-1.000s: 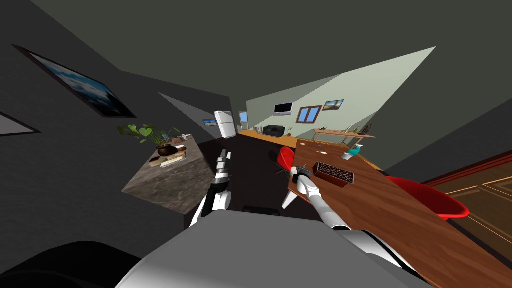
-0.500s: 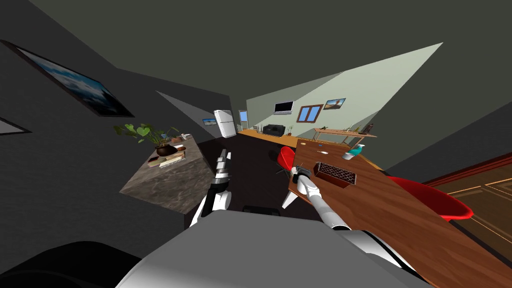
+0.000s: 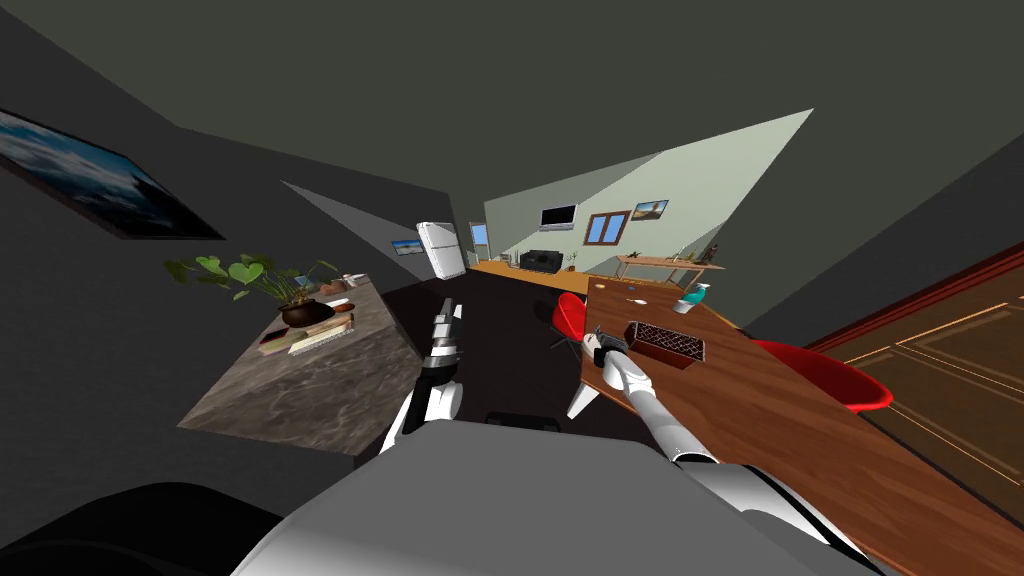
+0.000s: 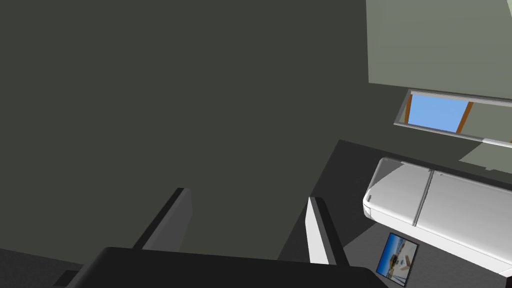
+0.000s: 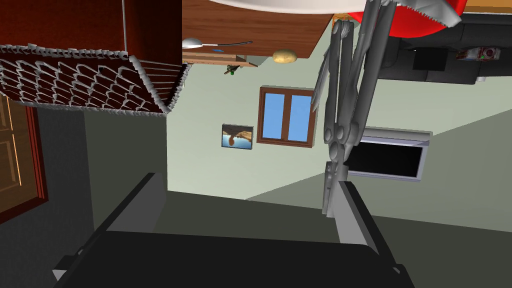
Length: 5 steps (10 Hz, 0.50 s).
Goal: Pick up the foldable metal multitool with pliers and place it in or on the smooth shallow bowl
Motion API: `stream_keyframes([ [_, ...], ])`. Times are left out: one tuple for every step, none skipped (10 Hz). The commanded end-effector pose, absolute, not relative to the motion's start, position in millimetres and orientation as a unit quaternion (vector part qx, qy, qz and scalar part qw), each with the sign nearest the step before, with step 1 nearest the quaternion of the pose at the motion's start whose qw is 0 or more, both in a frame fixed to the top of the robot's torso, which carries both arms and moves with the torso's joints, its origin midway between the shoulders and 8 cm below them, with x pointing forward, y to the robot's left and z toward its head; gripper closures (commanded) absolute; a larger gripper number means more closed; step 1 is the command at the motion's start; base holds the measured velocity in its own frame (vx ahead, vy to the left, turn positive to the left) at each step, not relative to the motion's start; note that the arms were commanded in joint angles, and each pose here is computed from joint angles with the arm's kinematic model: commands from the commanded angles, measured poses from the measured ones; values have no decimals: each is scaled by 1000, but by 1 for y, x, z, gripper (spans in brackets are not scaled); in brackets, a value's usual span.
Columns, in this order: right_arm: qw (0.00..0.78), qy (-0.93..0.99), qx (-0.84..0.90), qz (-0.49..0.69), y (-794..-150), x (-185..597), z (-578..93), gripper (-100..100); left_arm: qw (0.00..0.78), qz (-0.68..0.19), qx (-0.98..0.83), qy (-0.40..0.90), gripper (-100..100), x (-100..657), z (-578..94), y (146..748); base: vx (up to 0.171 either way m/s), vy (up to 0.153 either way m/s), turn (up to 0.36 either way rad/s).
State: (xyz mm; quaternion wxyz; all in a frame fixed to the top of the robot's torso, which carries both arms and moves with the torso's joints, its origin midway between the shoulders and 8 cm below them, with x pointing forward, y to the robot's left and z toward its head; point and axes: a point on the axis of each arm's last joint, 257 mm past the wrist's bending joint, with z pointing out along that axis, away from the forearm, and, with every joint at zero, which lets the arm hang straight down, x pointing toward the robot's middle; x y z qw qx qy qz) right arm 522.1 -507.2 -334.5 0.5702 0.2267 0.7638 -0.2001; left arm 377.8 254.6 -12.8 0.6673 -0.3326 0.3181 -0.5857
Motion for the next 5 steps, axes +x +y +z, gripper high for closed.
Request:
stream_keyframes([
  [567,769,219,-198,-524,521,-331,-100,667,-586,-333,318,0,378,-13,255,97,128,-186],
  [570,772,211,-186,-518,525,-332,-100,667,-586,-333,318,0,378,-13,255,93,114,-134],
  [568,774,207,-190,-535,522,-328,-100,667,-586,-333,318,0,378,-13,255,101,130,-254],
  [571,777,199,-177,-528,527,-328,-100,667,-586,-333,318,0,378,-13,255,69,120,-106],
  [570,777,196,-180,-545,524,-323,-100,667,-586,-333,318,0,378,-13,255,75,147,-159],
])
